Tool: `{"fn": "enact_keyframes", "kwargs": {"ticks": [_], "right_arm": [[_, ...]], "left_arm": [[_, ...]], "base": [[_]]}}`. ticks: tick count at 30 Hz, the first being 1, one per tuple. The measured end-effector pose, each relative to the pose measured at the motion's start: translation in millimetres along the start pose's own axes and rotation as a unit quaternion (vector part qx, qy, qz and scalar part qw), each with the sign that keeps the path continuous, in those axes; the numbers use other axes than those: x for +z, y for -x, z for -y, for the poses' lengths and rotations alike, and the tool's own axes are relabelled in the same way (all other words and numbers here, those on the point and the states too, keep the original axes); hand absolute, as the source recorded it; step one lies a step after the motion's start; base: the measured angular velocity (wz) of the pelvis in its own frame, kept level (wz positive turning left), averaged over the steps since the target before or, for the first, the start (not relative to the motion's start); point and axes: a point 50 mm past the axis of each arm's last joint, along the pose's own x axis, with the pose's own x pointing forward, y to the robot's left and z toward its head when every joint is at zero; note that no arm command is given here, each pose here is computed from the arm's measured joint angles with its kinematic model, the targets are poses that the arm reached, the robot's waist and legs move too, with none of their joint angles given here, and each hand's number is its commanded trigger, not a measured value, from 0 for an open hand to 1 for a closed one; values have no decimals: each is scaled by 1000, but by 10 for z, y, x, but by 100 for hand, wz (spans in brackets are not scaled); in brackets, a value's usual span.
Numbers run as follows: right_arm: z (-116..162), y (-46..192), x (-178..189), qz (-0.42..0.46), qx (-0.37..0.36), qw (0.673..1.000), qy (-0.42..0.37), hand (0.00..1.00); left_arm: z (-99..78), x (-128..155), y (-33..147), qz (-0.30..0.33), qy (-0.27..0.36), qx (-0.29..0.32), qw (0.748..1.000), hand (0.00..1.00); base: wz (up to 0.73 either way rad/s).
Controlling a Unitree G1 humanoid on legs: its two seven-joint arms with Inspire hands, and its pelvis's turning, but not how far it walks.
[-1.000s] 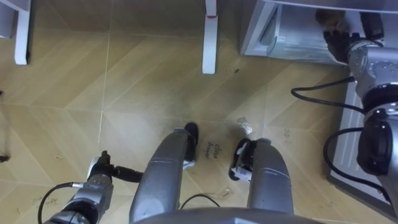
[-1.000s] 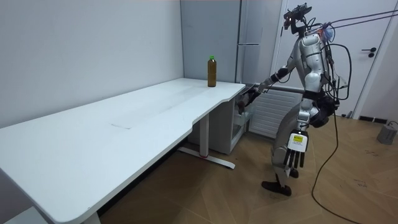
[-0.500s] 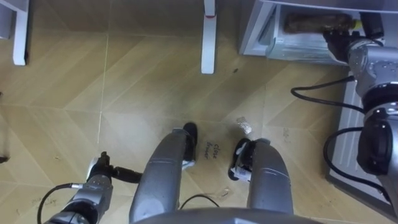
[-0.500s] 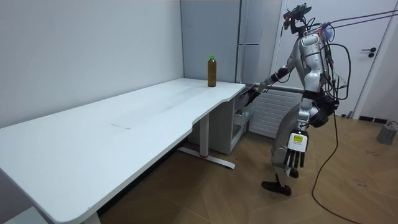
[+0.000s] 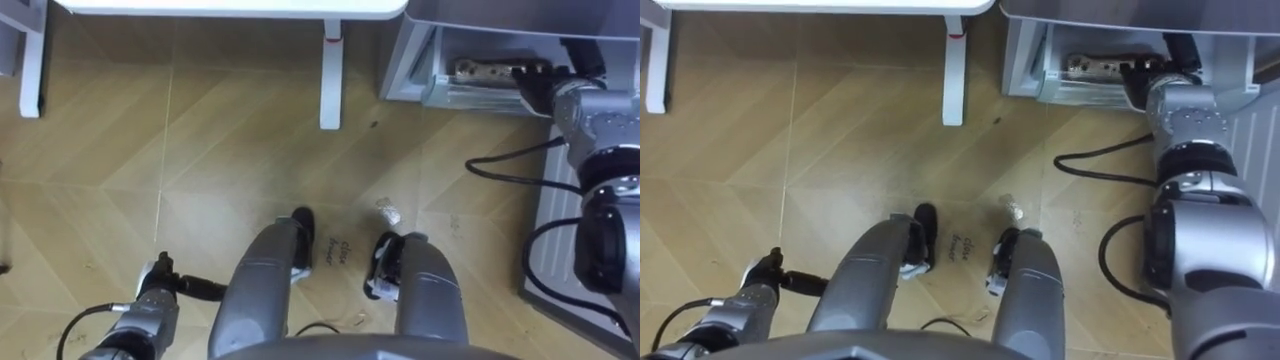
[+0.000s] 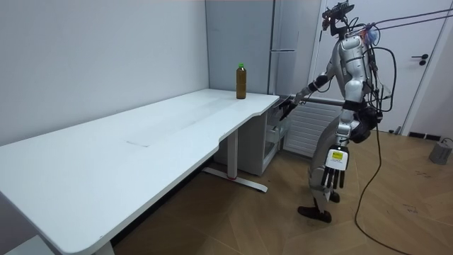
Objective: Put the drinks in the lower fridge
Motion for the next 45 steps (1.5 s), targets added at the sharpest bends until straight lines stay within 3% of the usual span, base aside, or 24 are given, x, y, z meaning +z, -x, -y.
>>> {"fn": "enact_keyframes", "kwargs": {"ticks": [5, 9, 23, 28, 34, 38, 45], "right_arm": [[138, 2, 15, 1, -5, 1000, 10, 0], [437, 6, 43, 3, -21, 1000, 13, 0], [997, 114, 89, 10, 11, 998, 64, 0], [1572, 263, 27, -5, -35, 997, 64, 0], [2025, 459, -2, -18, -57, 995, 74, 0], [2167, 527, -24, -30, -64, 991, 111, 0], [2728, 803, -123, -63, -139, 980, 131, 0]], "left_arm": [[-17, 15, -5, 4, 16, -10, 1000, 0], [-69, -24, -13, -2, 38, -8, 999, 0], [-163, -221, 0, -29, 54, -24, 998, 0], [-175, -540, 65, -67, 59, -29, 996, 0], [-218, -780, 130, -95, 89, -15, 991, 0], [-213, -891, 168, -107, 93, -13, 990, 0], [-135, -990, 218, -120, 117, 0, 986, 0]], "base": [[1], [-7], [-14], [3], [3], [1], [4]]}}
